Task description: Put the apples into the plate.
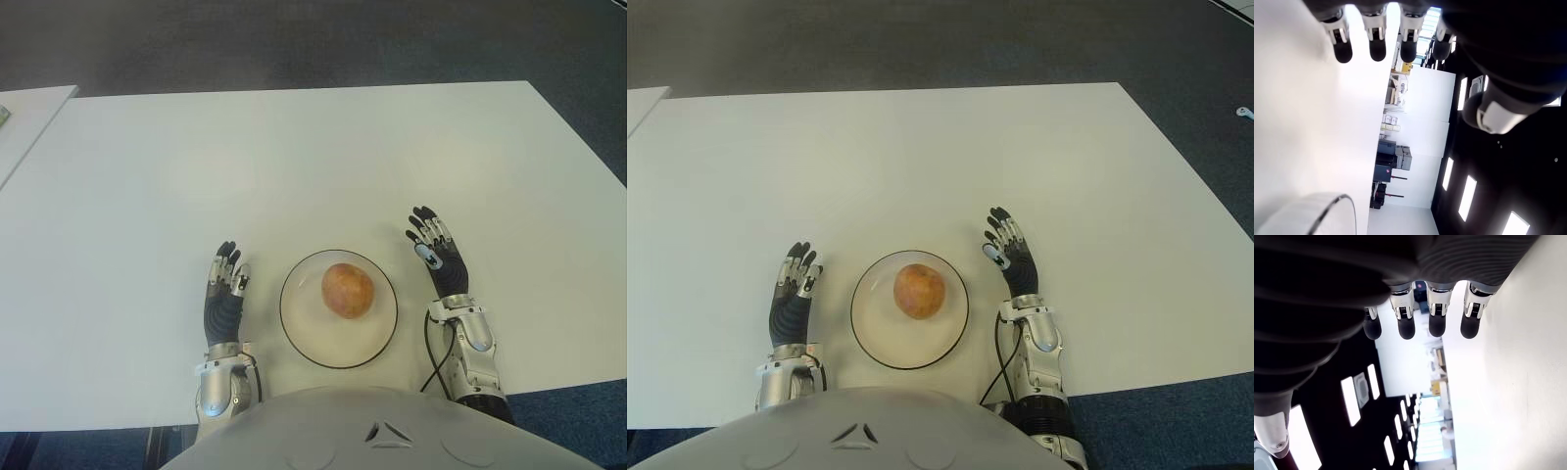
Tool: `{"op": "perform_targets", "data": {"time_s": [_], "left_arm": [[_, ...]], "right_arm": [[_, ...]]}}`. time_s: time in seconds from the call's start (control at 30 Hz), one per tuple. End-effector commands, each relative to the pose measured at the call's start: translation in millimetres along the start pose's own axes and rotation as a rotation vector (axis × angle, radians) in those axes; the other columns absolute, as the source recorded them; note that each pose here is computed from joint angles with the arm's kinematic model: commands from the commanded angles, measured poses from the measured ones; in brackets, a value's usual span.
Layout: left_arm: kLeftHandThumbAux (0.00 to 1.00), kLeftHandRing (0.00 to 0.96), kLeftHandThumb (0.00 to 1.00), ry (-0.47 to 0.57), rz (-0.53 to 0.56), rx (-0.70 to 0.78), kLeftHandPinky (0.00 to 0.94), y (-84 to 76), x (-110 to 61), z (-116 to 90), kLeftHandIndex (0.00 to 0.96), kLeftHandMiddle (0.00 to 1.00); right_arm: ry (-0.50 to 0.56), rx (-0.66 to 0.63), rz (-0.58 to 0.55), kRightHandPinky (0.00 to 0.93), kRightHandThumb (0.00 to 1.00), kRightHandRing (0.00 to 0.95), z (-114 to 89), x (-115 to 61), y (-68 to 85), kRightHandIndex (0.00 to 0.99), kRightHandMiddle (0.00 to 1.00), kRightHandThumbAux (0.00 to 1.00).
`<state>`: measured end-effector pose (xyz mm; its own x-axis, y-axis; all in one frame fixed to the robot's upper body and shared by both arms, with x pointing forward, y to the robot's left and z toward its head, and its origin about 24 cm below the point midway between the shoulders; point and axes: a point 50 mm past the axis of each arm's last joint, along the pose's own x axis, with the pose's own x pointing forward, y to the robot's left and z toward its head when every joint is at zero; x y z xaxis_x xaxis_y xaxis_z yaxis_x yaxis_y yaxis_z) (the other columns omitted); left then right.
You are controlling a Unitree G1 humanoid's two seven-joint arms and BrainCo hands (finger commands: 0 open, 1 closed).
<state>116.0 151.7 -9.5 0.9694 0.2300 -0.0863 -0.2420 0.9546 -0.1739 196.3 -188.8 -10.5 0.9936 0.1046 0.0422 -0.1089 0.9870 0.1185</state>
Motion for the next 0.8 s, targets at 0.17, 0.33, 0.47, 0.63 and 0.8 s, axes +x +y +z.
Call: {"op": "perform_targets", "data": {"time_s": [0.17, 0.33, 0.47, 0.63, 0.8], "left_arm": [[0.471, 0.0, 0.222, 0.021, 0.005, -0.032, 0.0, -2.1, -4.8, -4.4, 0.067, 0.0], [0.458, 0.0, 0.225, 0.021, 0.003, -0.037, 0.0, -2.7, -4.1, -4.8, 0.073, 0.0], [0.455, 0.0, 0.223, 0.018, 0.006, -0.038, 0.0, -2.9, -3.5, -4.7, 0.075, 0.0], [0.463, 0.0, 0.222, 0.011, 0.004, -0.035, 0.0, -4.2, -2.7, -3.9, 0.075, 0.0], [0.482, 0.0, 0.218, 0.014, 0.0, -0.037, 0.0, -4.9, -1.6, -4.0, 0.076, 0.0]], "right_arm": [[0.089, 0.03, -0.014, 0.07, 0.189, 0.038, -14.6, -9.0, -1.2, 0.039, 0.07, 0.57], [0.089, 0.042, -0.017, 0.079, 0.201, 0.046, -14.5, -7.7, -1.3, 0.051, 0.078, 0.573], [0.087, 0.046, -0.019, 0.085, 0.208, 0.052, -14.1, -7.2, -1.6, 0.057, 0.084, 0.574], [0.086, 0.044, -0.02, 0.085, 0.205, 0.055, -13.4, -6.2, -2.2, 0.06, 0.086, 0.576], [0.086, 0.037, -0.019, 0.088, 0.2, 0.057, -12.6, -4.8, -2.9, 0.065, 0.088, 0.572]]}}
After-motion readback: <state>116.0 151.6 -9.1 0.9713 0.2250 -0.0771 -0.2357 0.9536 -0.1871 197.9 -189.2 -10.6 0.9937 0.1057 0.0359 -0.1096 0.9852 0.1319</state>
